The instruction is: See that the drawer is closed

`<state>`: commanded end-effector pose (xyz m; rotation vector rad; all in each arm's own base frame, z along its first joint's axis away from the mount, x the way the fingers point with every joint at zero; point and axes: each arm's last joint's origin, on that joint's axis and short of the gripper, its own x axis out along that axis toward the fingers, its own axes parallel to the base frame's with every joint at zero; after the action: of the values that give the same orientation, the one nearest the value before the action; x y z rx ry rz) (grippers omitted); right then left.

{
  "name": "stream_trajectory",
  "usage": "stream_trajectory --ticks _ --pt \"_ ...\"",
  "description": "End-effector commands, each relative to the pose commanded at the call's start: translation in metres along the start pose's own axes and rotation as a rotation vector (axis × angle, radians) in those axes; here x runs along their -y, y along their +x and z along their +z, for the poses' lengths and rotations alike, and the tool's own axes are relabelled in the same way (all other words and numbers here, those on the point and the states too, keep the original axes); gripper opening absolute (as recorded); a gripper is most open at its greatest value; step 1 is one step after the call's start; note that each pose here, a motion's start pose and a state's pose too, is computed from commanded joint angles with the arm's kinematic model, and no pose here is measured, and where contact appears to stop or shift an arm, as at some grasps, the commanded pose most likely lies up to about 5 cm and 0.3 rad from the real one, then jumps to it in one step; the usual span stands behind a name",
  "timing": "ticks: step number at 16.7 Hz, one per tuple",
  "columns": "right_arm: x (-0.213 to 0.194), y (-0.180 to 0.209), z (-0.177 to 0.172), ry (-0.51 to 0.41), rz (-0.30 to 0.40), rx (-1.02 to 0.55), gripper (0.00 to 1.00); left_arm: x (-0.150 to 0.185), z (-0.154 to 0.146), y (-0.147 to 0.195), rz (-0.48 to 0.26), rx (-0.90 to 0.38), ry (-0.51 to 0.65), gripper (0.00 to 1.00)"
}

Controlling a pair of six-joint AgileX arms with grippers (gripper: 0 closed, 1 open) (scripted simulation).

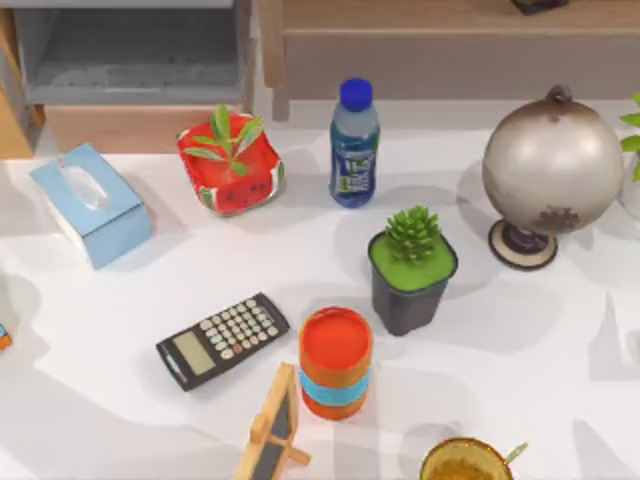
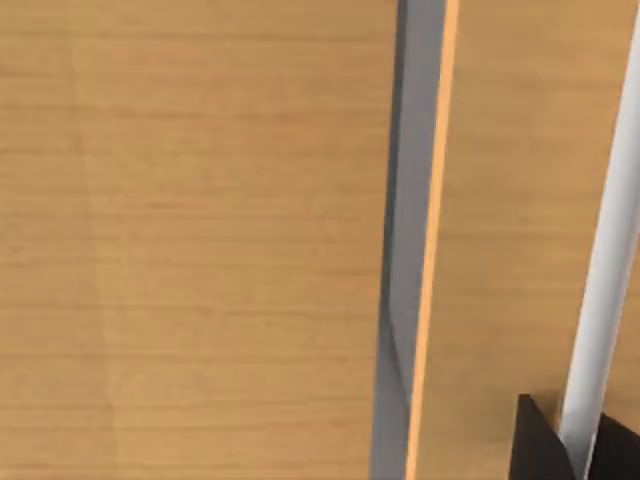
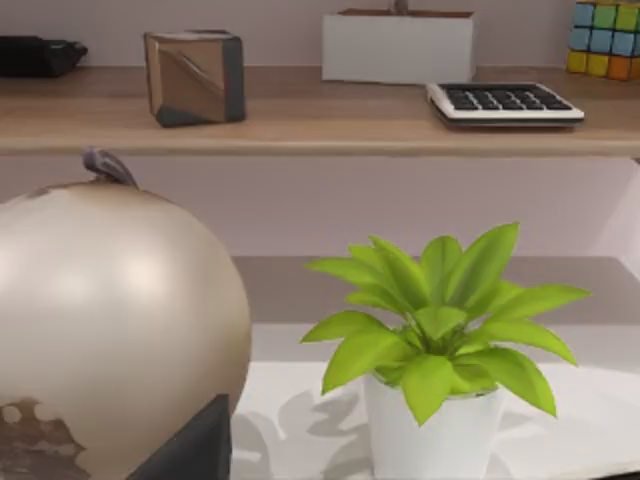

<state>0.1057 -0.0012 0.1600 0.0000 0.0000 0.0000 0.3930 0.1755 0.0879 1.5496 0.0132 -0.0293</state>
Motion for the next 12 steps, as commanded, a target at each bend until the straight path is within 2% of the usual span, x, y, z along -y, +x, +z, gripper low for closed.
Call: stream_trajectory --ticks 5,10,12 --pt "0.0 0.0 0.0 0.0 0.0 0.0 1.0 -0.003 0.001 0.041 0.006 0.001 0.001 0.0" --pt "0.0 0.0 0.0 0.0 0.0 0.0 1.0 -0.003 0.002 0.046 0.002 0.0 -0.002 0.0" --pt "0.0 0.0 0.0 0.0 0.0 0.0 1.0 -0.003 0.002 0.046 0.002 0.0 -0.002 0.15"
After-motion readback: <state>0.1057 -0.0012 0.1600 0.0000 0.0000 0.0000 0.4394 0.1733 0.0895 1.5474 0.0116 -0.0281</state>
